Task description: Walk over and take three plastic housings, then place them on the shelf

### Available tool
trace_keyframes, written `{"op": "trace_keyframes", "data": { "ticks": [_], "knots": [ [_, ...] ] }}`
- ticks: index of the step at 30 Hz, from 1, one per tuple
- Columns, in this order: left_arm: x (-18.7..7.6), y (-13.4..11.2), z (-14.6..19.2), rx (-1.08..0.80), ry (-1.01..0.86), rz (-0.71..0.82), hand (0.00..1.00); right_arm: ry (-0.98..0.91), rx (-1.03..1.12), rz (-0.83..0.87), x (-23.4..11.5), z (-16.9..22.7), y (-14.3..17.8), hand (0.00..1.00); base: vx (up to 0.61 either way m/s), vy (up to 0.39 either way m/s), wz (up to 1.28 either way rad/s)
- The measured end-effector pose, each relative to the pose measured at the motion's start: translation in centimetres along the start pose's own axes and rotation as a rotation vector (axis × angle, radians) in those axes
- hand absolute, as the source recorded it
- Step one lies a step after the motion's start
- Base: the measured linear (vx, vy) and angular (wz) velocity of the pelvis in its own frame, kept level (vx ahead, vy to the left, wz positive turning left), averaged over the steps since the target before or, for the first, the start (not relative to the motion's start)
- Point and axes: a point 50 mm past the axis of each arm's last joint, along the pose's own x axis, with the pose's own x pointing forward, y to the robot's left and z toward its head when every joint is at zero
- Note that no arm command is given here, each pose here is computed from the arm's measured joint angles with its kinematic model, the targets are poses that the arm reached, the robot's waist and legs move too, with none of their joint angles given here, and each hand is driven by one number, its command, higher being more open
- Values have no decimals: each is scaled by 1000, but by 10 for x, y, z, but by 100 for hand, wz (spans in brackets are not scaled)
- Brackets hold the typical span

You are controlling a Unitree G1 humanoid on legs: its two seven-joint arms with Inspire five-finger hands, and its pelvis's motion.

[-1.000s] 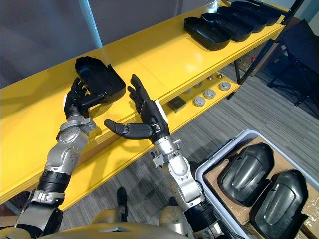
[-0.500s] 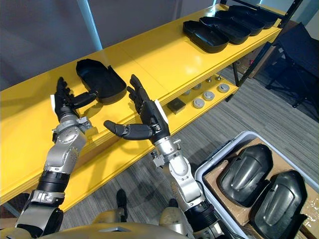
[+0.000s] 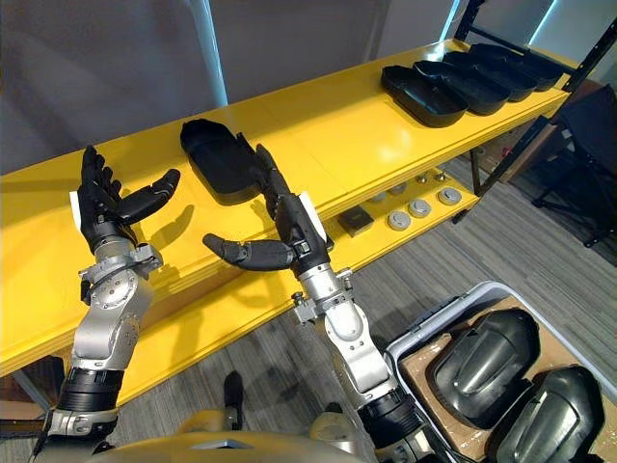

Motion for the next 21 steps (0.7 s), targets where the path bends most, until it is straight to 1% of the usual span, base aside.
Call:
{"op": "trace_keyframes", "data": {
  "ticks": [2, 3, 4, 5, 7, 9, 15, 18, 21],
  "knots": [
    [-2, 0, 3, -35, -38, -20, 100, -9, 5, -77, -7, 5, -8, 100, -9, -20, -14],
    [-8, 1, 8, -80, -78, -37, 100, -17, 6, -129, -13, 8, -14, 100, 24, -10, -33],
    [-19, 3, 15, -142, -123, -52, 100, -17, 11, -192, -21, 10, -21, 100, 35, 0, -40],
    [-26, 4, 19, -168, -149, -66, 100, -13, 11, -232, -26, 10, -25, 100, 57, -1, -43],
    [-49, -1, 31, -240, -227, -164, 100, 33, -6, -396, -50, 6, -45, 100, 74, -6, -46],
    [-60, -5, 33, -257, -245, -253, 100, 68, -33, -508, -68, 4, -61, 100, 69, -4, -60],
    [-79, -4, 16, -258, -157, -396, 100, 142, -129, -723, -115, 8, -98, 100, 32, -42, -76],
    [-81, -8, 6, -246, -114, -460, 100, 160, -142, -785, -130, 11, -108, 100, 42, -65, -70],
    [-84, -12, -4, -293, -49, -505, 100, 171, -153, -822, -139, 13, -112, 100, 59, -70, -45]
  ]
}}
